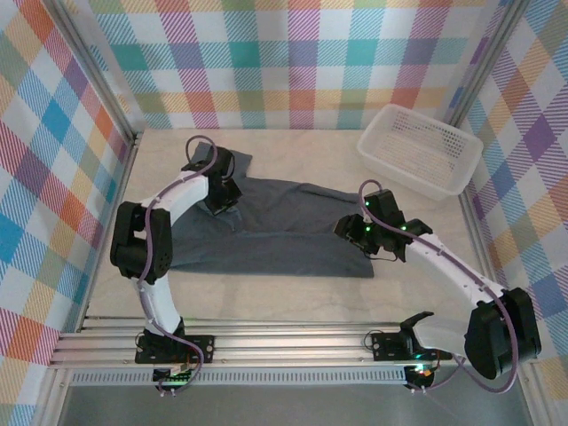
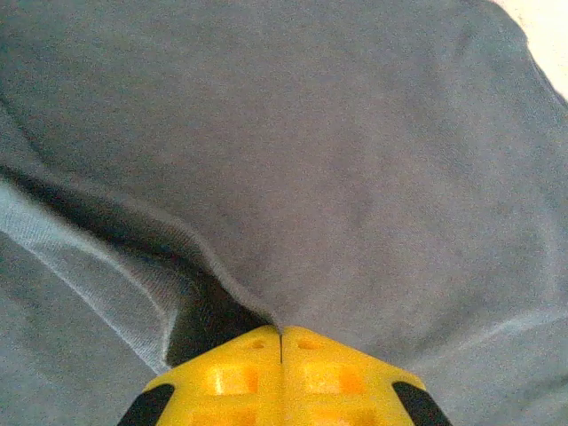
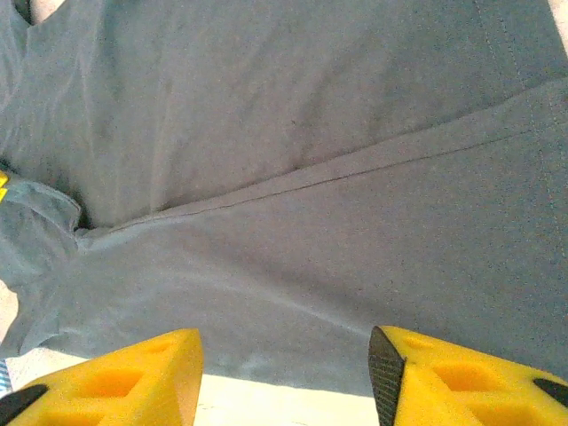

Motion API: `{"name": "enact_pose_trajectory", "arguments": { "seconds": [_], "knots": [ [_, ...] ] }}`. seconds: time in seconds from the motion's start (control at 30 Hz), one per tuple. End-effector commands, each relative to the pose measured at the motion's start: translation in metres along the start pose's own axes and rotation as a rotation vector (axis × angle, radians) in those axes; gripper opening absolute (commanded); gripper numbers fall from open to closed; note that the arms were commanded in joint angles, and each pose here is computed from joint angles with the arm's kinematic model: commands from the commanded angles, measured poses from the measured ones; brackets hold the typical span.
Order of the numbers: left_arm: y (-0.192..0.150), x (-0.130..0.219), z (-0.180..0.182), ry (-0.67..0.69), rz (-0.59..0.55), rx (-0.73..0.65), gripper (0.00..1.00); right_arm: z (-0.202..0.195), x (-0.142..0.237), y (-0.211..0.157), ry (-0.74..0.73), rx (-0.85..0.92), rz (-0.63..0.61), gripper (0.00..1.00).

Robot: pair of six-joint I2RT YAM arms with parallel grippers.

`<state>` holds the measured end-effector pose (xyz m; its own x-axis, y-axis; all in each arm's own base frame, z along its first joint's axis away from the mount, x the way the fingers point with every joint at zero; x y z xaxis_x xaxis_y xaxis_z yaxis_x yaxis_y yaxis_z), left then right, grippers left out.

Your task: Fold and stack the t-shirts

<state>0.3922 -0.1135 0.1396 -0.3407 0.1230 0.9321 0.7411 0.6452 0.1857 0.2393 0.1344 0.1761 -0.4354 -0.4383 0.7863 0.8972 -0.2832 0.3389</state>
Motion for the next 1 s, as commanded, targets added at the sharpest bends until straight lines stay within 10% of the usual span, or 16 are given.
{"name": "enact_pose_trajectory", "arguments": {
  "seconds": [0.0, 0.2, 0.4, 0.97],
  "knots": [
    [-0.006, 0.0, -0.005, 0.032, -0.005, -0.082, 0.0, 0.004, -0.002, 0.002, 0.019, -0.008, -0.002, 0.53],
    [-0.003, -0.009, -0.005, 0.092, -0.004, -0.117, 0.01, 0.005, -0.005, 0.005, 0.015, -0.005, 0.004, 0.54],
    [0.008, 0.026, -0.008, 0.073, -0.113, -0.101, 0.62, -0.008, -0.009, 0.038, -0.056, -0.062, -0.049, 0.56],
    [0.019, 0.024, 0.043, -0.036, 0.016, 0.143, 0.45, -0.027, -0.104, 0.139, -0.373, -0.151, -0.055, 0.51]
  ]
}}
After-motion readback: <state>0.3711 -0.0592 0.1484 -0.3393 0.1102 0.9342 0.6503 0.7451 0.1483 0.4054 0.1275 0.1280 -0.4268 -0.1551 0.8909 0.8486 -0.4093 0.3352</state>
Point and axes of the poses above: each hand's point on the last joint's axis, 136 mm out from that joint toward the fingers, its own x axis back along the fingers, its own z axis along the line the jaws close on, y = z × x, the point moved 7 cm from there along x, back along the fingers, and after that the axes turned 9 degrees about x, right-handed, at the moved point
